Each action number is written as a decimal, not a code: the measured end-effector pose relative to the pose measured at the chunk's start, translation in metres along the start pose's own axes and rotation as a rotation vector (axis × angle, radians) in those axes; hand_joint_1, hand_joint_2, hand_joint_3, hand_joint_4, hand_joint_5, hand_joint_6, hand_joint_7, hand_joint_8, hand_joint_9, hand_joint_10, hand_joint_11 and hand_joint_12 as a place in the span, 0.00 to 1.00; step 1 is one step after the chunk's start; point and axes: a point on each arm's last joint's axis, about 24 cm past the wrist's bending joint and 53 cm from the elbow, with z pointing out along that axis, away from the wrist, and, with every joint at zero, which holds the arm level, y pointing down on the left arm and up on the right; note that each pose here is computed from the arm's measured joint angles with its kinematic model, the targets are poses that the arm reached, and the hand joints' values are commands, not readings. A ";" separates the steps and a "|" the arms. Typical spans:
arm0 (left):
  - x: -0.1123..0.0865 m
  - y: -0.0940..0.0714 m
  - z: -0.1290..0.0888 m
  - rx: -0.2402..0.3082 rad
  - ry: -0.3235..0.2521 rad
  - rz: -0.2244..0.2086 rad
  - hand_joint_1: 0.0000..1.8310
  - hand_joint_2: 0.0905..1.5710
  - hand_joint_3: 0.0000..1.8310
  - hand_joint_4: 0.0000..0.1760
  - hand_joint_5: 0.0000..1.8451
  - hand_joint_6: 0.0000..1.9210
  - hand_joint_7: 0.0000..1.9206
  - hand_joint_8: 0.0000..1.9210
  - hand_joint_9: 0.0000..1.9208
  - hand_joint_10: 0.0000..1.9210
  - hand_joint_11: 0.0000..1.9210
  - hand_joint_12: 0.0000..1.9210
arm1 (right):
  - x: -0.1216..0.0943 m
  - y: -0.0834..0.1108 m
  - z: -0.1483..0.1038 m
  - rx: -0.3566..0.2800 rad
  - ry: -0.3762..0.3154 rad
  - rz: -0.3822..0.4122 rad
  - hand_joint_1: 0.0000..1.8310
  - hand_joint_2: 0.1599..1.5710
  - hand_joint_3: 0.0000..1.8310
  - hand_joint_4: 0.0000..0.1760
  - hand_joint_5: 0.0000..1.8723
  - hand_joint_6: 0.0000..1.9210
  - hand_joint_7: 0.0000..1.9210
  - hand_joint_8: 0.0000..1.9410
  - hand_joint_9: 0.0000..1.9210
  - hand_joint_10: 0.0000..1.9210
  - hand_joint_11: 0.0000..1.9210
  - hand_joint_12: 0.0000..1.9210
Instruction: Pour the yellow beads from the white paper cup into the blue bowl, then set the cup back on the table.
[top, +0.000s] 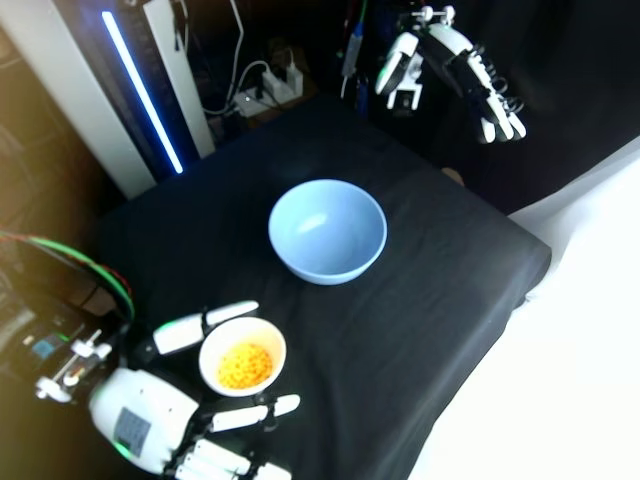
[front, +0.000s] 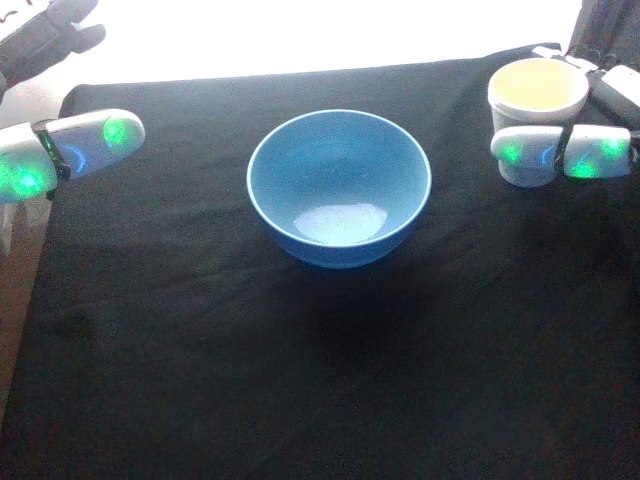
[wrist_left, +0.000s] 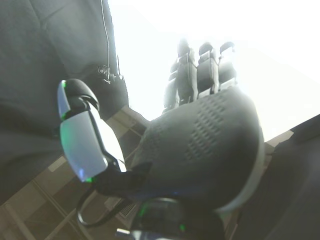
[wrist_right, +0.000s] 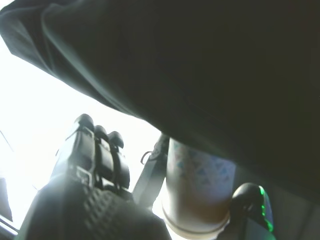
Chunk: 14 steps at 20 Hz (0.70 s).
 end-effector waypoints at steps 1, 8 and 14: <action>0.000 0.000 0.000 0.000 0.000 0.000 0.25 0.52 0.00 0.11 0.09 0.00 0.19 0.00 0.09 0.01 0.01 0.01 | 0.001 0.001 0.000 -0.003 0.005 -0.005 0.43 0.42 0.00 0.76 0.52 0.00 0.14 0.00 0.05 0.00 0.00 0.00; 0.002 0.003 0.001 -0.004 -0.001 -0.007 0.27 0.51 0.00 0.16 0.10 0.00 0.18 0.00 0.08 0.00 0.00 0.00 | 0.007 0.018 0.001 -0.040 0.043 -0.038 0.49 0.53 0.01 0.66 0.54 0.00 0.22 0.00 0.10 0.01 0.05 0.03; 0.006 0.004 0.001 -0.005 0.006 -0.010 0.28 0.52 0.00 0.14 0.11 0.00 0.11 0.00 0.04 0.00 0.00 0.00 | 0.017 0.062 0.012 -0.141 0.087 -0.079 0.54 0.56 0.00 0.53 0.54 0.13 0.25 0.00 0.14 0.00 0.00 0.25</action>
